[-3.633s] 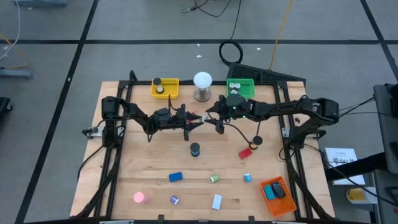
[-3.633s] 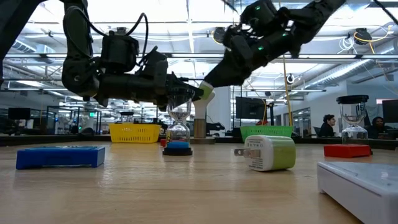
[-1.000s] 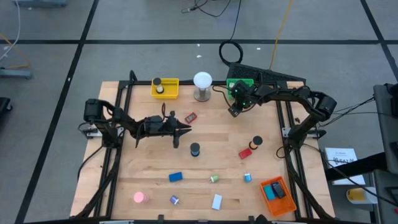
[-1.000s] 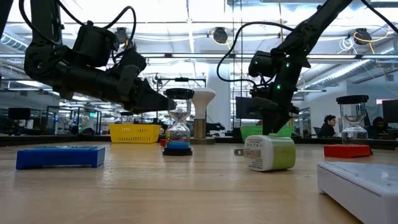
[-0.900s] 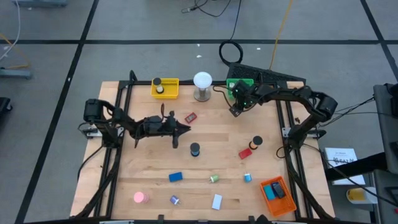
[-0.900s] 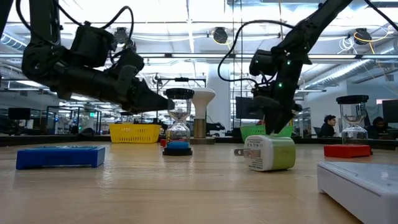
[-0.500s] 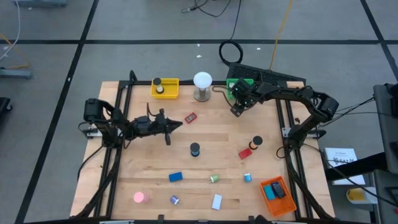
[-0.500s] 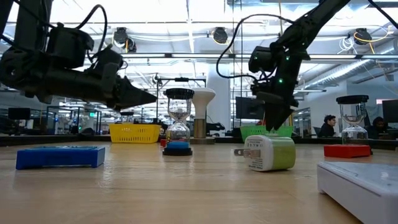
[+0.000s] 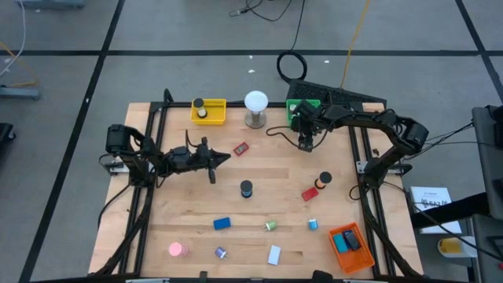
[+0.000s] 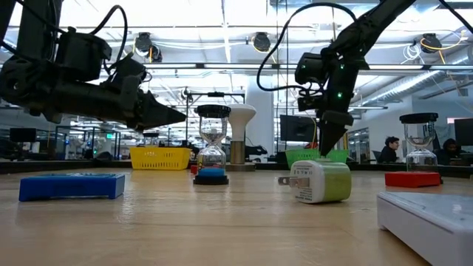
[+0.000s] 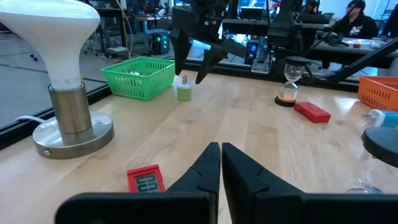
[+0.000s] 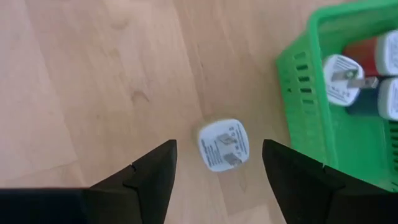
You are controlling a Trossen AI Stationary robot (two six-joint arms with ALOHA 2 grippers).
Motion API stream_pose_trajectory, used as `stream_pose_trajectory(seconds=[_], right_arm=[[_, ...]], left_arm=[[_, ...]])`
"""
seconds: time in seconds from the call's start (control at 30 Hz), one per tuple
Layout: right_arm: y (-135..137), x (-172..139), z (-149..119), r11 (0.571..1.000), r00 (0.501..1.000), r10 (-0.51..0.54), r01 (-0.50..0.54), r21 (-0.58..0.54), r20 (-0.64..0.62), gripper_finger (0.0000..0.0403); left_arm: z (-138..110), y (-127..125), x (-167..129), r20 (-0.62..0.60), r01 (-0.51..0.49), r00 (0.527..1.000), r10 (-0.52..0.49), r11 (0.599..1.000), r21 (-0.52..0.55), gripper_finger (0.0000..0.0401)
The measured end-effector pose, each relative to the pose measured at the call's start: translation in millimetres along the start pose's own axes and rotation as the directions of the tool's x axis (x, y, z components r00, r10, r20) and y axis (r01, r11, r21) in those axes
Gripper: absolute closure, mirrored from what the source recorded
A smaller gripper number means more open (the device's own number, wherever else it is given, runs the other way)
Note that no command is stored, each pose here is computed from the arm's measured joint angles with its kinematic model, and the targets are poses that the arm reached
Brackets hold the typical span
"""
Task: Pick & Place Office items
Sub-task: Put the top green charger adapter into the green bin
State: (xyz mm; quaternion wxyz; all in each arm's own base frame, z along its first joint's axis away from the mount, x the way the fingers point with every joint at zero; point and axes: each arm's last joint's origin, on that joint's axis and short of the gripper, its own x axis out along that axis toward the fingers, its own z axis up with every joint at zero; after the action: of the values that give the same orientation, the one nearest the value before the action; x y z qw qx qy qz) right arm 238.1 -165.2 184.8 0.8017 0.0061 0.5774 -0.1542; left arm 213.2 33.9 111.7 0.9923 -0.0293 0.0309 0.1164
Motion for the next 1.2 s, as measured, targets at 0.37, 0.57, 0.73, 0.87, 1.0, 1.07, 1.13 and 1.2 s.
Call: stream_pose_trajectory(seconds=[0.37,0.57,0.73,0.87,1.0,1.07,1.13,1.2], right_arm=[[1,13,0,1.0,1.0,0.017,-0.017,-0.024,-0.015,0.0212],[1,14,-1,0.999,1.0,0.017,-0.017,-0.029,-0.023,0.0241],[1,14,0,1.0,1.0,0.013,-0.013,-0.028,-0.017,0.0253],[2,14,0,0.999,0.999,-0.027,0.026,-0.038,-0.035,0.0247],[2,9,0,0.999,0.999,-0.036,0.035,-0.039,-0.026,0.0216],[3,9,0,0.998,0.998,-0.053,0.052,-0.043,-0.033,0.0197],[3,8,0,0.997,0.997,-0.069,0.067,-0.044,-0.039,0.0181],[2,9,0,0.997,0.996,-0.075,0.074,-0.033,-0.039,0.017]], left_arm=[[0,-1,0,0.0,0.003,1.0,-0.003,1.0,0.002,0.0384],[0,-1,0,0.0,0.003,1.0,-0.003,1.0,0.01,0.0397],[0,-1,0,0.0,0.003,1.0,-0.003,1.0,0.01,0.0382],[0,-1,0,0.0,0.003,1.0,-0.003,1.0,0.01,0.0389],[0,-1,0,-0.001,0.003,1.0,-0.003,1.0,0.01,0.0398],[0,-1,0,-0.001,0.003,1.0,-0.003,1.0,0.01,0.0391],[0,-1,0,-0.001,0.003,1.0,-0.003,1.0,0.01,0.0383],[0,-1,0,-0.001,0.003,1.0,-0.003,1.0,0.009,0.0382]])
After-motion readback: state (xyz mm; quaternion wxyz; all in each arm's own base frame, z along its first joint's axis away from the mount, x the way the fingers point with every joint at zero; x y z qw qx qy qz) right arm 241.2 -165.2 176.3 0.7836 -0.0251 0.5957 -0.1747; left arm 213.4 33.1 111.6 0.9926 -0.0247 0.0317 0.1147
